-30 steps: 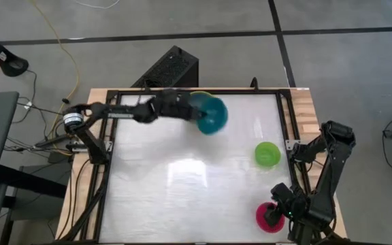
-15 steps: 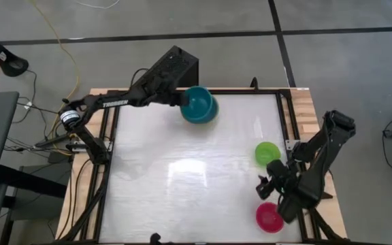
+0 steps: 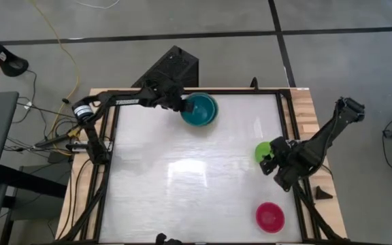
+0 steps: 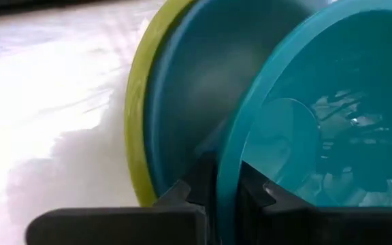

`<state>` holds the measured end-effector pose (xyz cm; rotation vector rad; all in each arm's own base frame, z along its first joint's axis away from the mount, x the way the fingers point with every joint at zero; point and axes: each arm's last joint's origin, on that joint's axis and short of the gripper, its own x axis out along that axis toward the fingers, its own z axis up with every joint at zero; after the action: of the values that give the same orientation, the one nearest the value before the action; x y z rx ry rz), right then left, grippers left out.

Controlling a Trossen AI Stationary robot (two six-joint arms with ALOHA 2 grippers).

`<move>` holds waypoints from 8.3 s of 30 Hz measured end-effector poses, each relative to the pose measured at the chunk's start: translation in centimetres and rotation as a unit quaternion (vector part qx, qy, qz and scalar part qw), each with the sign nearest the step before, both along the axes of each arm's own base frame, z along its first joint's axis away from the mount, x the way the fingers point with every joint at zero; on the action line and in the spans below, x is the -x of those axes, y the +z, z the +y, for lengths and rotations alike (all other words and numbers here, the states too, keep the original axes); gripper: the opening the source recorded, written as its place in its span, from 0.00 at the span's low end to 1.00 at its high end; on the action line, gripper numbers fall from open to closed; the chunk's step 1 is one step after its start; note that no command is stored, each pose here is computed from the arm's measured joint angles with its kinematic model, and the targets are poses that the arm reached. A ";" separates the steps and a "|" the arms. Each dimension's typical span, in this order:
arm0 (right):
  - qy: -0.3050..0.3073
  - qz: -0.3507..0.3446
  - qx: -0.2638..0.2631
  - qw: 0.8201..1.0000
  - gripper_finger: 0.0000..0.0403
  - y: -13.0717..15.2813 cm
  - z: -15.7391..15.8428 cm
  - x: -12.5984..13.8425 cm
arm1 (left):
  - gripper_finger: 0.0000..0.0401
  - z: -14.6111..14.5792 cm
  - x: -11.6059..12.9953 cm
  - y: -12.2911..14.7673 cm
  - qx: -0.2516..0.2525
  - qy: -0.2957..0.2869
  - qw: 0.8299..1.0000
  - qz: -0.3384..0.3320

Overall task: Nest bowls inside each other
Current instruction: Stack the dark blue bowl on top of the light blue bowl, then stack the light green on top of the dark blue bowl, then stack the pink bowl on top of the light green bowl, then return to Home Position

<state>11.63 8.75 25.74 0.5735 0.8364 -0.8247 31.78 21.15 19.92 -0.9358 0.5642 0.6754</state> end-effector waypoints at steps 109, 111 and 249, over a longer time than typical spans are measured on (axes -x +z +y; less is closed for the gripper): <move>0.314 -0.078 -0.074 0.943 0.74 2.6 -25.9 -25.3 | 0.62 -6.1 10.7 15.2 -0.115 -0.075 0.987 -0.084; 0.324 -0.077 -0.079 0.939 0.74 4.4 -24.5 -24.2 | 0.62 -6.2 10.8 15.0 -0.115 -0.082 0.987 -0.074; 0.138 -0.017 -0.074 0.988 0.64 -1.2 -31.2 -21.9 | 0.62 -10.1 8.3 15.0 -0.122 -0.109 0.984 -0.072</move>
<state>33.53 -22.45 24.50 0.5850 0.9265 -0.5026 23.46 11.04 34.96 -0.6752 0.4349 0.4637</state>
